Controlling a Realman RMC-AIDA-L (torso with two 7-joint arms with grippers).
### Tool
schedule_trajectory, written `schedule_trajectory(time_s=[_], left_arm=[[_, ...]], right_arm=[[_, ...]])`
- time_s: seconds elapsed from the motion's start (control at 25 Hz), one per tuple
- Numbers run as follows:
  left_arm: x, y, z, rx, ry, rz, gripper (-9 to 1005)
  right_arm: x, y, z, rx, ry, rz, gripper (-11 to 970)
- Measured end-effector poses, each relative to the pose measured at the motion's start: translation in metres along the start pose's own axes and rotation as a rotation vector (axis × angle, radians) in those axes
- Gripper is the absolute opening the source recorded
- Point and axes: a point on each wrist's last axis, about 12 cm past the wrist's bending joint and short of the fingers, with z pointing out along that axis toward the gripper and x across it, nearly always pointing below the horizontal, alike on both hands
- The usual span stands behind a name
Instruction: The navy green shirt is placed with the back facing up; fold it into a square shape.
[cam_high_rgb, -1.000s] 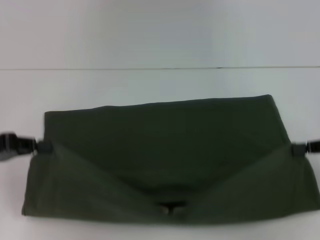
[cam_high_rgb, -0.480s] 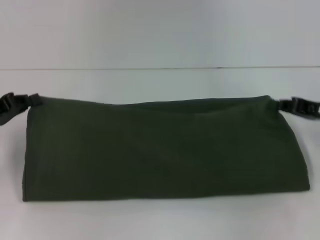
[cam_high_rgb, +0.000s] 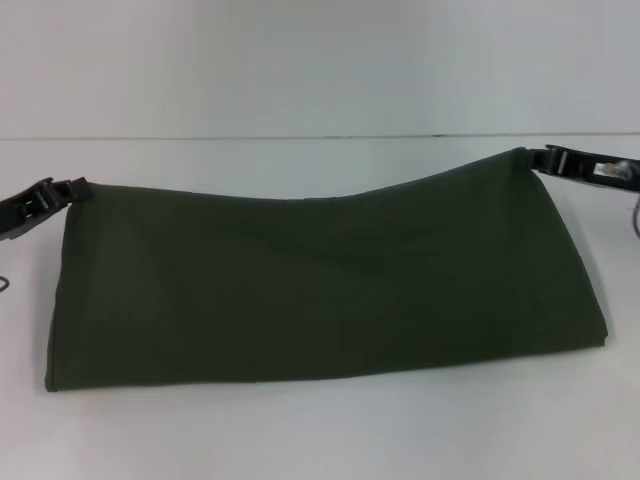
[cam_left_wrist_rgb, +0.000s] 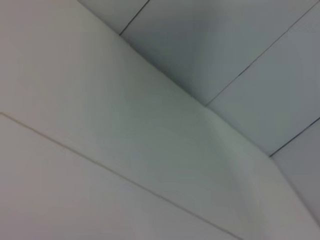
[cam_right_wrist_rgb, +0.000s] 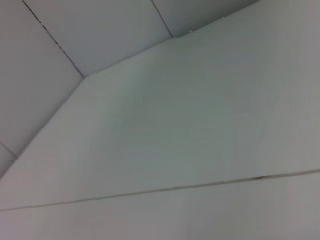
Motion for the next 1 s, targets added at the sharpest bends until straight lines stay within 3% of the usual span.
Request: schedule_trajectory(time_s=[0.4, 1.0], left_arm=[[0.008, 0.006, 0.013, -0.095, -0.065, 0.01, 115], [0.022, 0.003, 0.028, -0.122, -0.112, 0.013, 126]], right_arm=[[0.006, 0.008, 0.028, 0.109, -0.045, -0.054, 101], [0.016, 0.009, 0.045, 0.194, -0.103, -0.107, 117]])
